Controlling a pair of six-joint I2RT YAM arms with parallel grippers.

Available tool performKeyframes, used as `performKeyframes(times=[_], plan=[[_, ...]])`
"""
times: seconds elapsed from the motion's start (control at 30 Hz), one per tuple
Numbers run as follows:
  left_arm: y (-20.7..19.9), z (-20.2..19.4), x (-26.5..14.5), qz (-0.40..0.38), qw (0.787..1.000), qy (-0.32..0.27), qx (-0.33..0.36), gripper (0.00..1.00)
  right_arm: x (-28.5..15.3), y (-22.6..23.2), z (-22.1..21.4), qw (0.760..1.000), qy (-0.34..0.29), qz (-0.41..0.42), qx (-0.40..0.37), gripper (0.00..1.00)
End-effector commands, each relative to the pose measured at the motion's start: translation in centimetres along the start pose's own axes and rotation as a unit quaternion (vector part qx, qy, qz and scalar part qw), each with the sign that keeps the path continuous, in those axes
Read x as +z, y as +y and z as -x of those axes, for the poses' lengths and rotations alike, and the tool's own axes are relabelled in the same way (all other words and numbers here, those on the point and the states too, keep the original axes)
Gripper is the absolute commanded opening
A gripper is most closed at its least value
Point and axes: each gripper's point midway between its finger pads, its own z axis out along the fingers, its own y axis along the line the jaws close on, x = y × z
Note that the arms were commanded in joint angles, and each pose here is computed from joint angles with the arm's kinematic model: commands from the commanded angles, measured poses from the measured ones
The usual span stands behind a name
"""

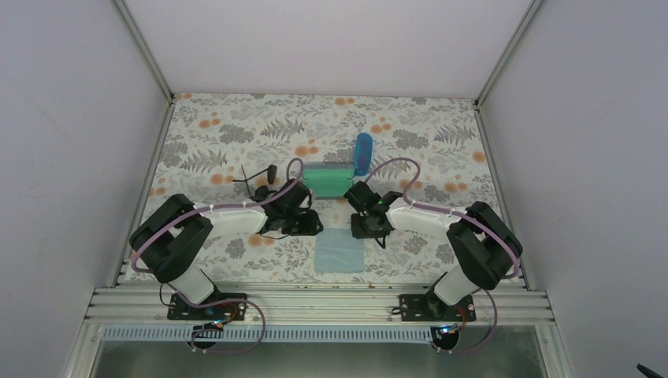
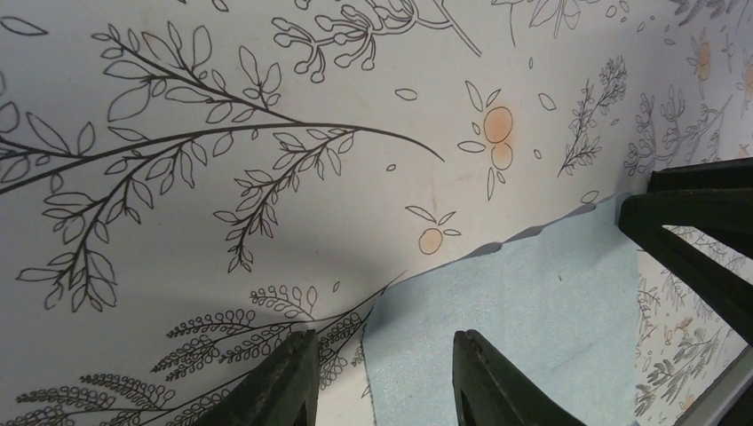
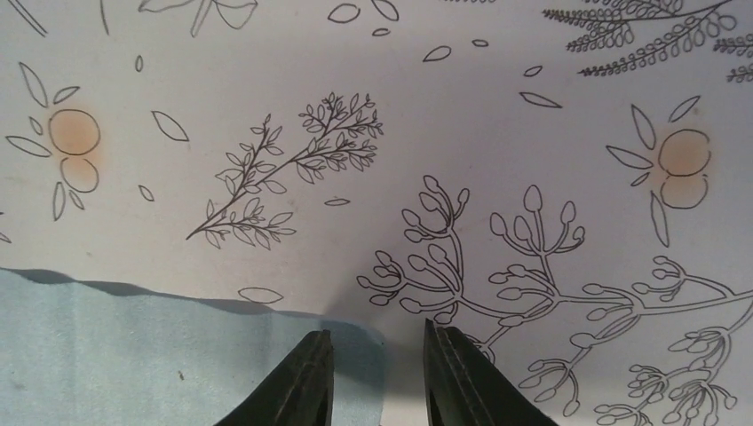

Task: Organize the sunglasses
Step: Fold the glasses cleaning cloth at the center of the board.

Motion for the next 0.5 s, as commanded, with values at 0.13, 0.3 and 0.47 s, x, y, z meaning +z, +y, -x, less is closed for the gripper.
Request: performKeyframes(times=[0.13,0.3,0.47], plan=[[-0.4,-0.6,0.7,0.005,1.0,0.018,0.018,0.38,0.6,-0.1,-0.9,1.0,0.009,0.013,-0.009,0.26],[-0.5,-0.7,1.1,0.007,1.0,0.023,0.018,0.34,0.9,0.2,-1.2,1.0,0.019,0.023,-0.01,0.2],[-0.3,-1.0,1.5,0.015,0.999,0.027,0.014,0.29,0.8,0.6,-1.3,0.999,0.022,0.033,-0.016,0.17]])
